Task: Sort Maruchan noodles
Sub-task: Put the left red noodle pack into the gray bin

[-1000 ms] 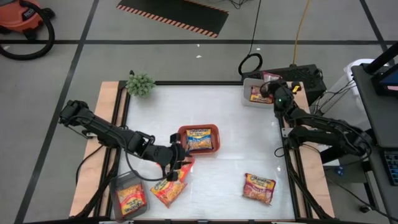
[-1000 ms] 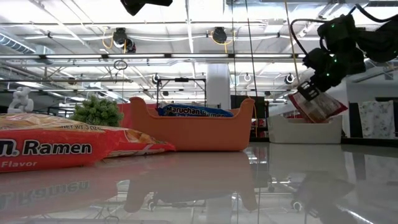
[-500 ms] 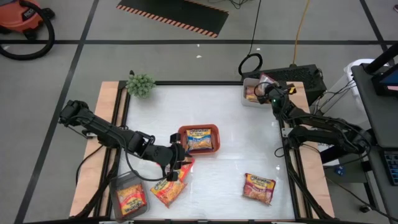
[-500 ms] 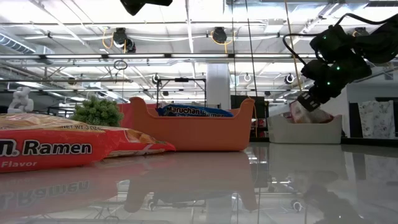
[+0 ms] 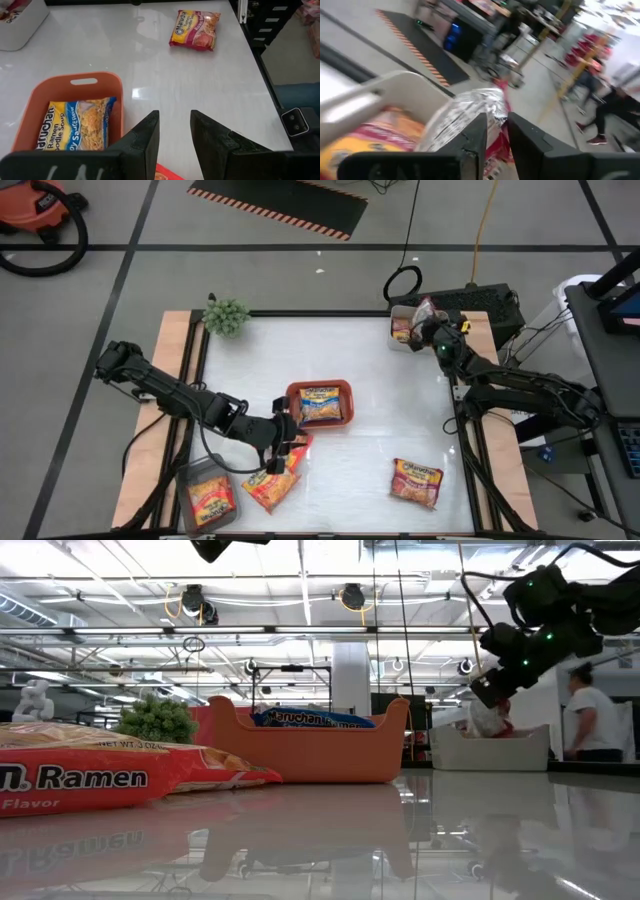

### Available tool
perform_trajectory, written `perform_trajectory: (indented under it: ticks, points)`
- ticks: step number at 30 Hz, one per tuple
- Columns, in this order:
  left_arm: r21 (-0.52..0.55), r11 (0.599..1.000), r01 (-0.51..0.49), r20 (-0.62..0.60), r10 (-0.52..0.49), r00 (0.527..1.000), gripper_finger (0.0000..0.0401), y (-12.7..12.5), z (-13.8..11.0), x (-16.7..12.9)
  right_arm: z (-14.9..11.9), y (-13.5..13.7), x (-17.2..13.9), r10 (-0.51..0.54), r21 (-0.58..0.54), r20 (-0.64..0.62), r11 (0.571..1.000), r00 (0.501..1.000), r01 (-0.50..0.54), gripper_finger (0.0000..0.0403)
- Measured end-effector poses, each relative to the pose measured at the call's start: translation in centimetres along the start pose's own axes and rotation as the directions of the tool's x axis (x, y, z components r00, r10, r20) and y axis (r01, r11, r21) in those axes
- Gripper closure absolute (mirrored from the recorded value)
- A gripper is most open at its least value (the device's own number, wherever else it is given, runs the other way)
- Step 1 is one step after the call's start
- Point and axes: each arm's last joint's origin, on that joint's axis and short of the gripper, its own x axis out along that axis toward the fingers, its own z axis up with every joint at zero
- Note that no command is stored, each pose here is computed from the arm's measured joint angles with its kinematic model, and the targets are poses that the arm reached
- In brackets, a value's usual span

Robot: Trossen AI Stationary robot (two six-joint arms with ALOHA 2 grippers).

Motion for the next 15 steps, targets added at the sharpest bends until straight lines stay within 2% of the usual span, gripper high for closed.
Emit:
perform_trajectory:
  ticks: [4, 15]
  points:
    - [-0.001, 1.000, -0.001, 0.000, 0.001, 1.000, 0.0286, 0.02, 0.00, 0.01, 0.19, 0.43, -0.29, 0.089, -0.004, 0.037, 0.996, 0.995, -0.089, 0.0328]
    - [-0.001, 1.000, -0.001, 0.001, 0.001, 1.000, 0.0286, 0.03, 0.01, 0.01, 0.07, 0.72, -0.37, 0.148, 0.065, 0.040, 0.986, 0.988, -0.150, 0.0328]
